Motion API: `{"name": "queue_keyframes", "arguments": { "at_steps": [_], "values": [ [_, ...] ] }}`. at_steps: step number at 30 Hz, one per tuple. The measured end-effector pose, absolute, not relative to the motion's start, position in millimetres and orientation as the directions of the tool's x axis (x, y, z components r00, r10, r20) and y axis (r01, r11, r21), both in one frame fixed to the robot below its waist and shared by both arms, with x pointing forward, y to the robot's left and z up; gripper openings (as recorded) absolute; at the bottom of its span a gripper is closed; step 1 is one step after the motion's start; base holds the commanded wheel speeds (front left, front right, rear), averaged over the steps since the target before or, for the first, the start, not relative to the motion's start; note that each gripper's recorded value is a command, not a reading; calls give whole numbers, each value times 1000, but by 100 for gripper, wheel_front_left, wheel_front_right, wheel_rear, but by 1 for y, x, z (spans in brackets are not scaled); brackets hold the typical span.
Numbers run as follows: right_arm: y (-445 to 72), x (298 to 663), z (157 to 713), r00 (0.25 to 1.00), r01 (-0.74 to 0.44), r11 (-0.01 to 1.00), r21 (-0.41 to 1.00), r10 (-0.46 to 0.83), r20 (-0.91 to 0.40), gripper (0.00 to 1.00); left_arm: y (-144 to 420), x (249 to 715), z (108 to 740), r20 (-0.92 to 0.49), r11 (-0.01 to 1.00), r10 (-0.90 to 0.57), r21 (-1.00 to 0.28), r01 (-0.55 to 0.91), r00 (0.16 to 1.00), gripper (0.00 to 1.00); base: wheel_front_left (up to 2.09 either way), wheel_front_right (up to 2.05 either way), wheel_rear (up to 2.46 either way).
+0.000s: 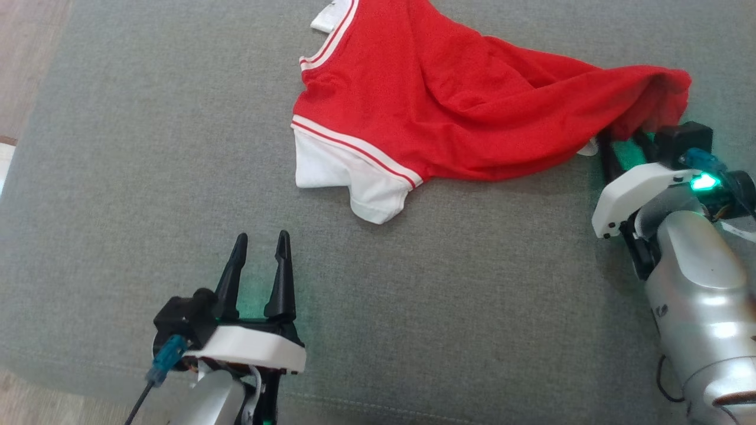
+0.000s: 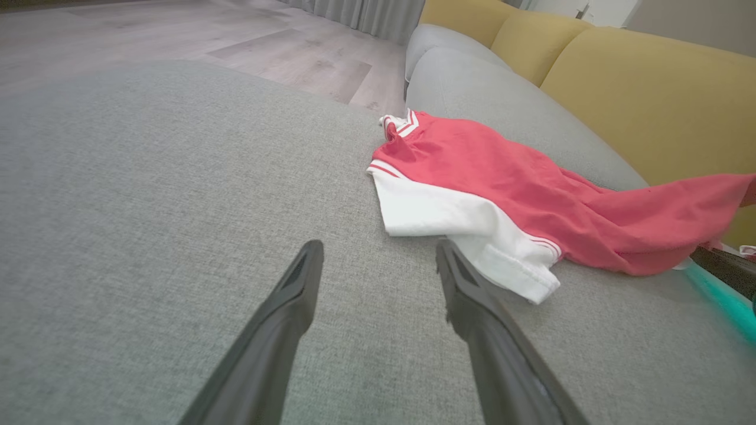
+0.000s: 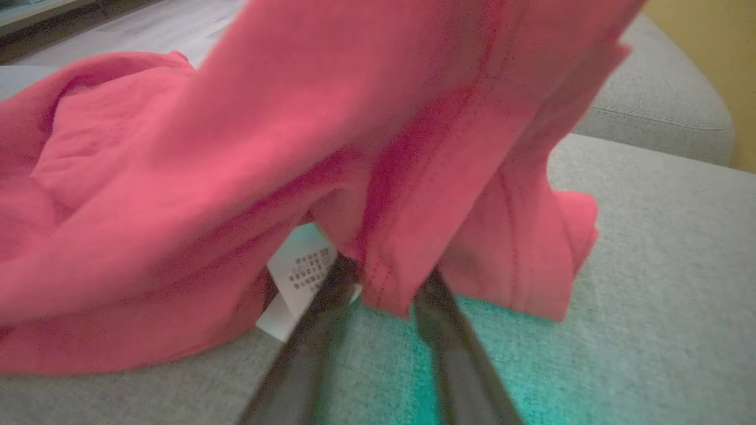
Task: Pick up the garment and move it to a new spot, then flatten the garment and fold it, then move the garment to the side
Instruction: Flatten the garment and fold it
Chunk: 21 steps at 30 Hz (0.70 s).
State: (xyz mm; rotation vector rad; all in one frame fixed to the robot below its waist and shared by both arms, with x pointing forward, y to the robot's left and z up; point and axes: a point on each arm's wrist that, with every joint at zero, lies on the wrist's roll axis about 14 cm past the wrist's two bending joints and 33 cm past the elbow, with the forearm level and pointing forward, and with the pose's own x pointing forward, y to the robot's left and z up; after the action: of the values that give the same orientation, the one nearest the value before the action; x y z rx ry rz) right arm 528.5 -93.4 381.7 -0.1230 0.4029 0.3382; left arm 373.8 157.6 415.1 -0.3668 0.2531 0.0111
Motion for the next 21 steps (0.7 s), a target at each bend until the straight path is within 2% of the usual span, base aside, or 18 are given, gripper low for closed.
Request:
{"name": "queue_keyframes", "arguments": {
  "at_steps": [4,11,21],
  "values": [
    [-94,527,378,859,-349,936,-46,300,-415,0,156,376,413,-251,933,-40,-355,-54,967,100,0,0,0],
    [-96,525,412,911,-302,953,30,298,-287,0,140,384,417,-233,930,-89,-369,-3,969,100,0,0,0],
    [-113,451,434,897,-286,945,159,322,-302,0,112,396,429,-188,918,-170,-388,86,967,100,0,0,0]
  ]
}}
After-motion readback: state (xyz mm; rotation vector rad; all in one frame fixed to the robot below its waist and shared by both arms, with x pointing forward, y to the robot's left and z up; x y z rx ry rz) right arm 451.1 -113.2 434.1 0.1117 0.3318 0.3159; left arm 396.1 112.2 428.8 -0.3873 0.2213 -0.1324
